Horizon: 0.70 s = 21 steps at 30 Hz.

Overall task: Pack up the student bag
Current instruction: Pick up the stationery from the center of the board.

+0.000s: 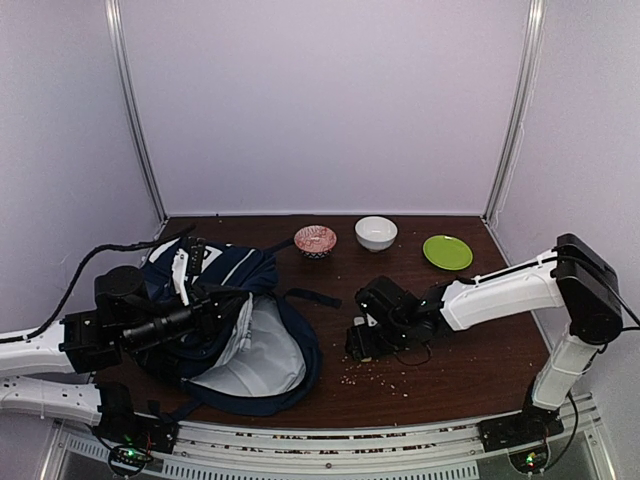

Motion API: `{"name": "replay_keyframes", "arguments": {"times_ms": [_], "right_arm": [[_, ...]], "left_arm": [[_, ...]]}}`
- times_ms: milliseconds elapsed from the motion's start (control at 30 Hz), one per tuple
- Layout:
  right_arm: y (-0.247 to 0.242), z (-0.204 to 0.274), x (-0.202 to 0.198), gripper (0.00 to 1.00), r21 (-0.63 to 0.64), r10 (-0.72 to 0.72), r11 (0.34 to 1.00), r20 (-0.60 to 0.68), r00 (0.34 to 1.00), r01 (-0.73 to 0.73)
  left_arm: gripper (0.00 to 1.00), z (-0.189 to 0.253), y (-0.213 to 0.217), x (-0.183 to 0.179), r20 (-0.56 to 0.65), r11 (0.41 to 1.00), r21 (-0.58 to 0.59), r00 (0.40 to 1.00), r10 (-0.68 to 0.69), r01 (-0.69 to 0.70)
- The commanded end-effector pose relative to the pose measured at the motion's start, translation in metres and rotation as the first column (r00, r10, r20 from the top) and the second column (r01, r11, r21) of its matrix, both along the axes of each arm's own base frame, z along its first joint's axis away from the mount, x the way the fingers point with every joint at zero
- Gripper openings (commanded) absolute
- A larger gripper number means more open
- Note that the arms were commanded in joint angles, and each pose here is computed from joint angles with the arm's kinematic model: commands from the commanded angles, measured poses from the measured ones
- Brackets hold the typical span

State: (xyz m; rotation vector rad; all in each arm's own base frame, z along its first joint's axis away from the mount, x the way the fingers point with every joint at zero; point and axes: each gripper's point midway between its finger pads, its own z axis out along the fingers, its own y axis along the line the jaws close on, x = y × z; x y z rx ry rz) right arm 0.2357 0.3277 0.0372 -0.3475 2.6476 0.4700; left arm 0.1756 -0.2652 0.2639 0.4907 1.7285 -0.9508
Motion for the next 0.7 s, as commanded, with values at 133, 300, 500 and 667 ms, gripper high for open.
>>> {"name": "replay_keyframes", "arguments": {"times_ms": [133, 300, 500, 667], "right_arm": [[-0.021, -0.004, 0.017, 0.69, -0.263, -0.009, 0.965, 0.051, 0.999, 0.022], [-0.016, -0.019, 0.017, 0.63, -0.292, -0.009, 0.956, 0.016, 1.000, 0.014], [-0.019, -0.031, 0.016, 0.48, -0.334, -0.013, 0.943, -0.008, 1.000, 0.009], [-0.023, -0.040, 0.011, 0.30, -0.369, -0.008, 0.930, -0.022, 1.000, -0.001]], "left_arm": [[0.00, 0.021, 0.000, 0.001, 0.037, 0.996, -0.085, 0.999, 0.009, -0.006], [0.00, 0.015, 0.002, 0.001, 0.029, 0.996, -0.084, 0.999, 0.013, -0.011], [0.00, 0.013, 0.006, 0.000, 0.029, 0.996, -0.089, 0.999, 0.019, -0.016], [0.00, 0.013, 0.006, -0.001, 0.035, 0.997, -0.081, 0.999, 0.018, -0.015]]}}
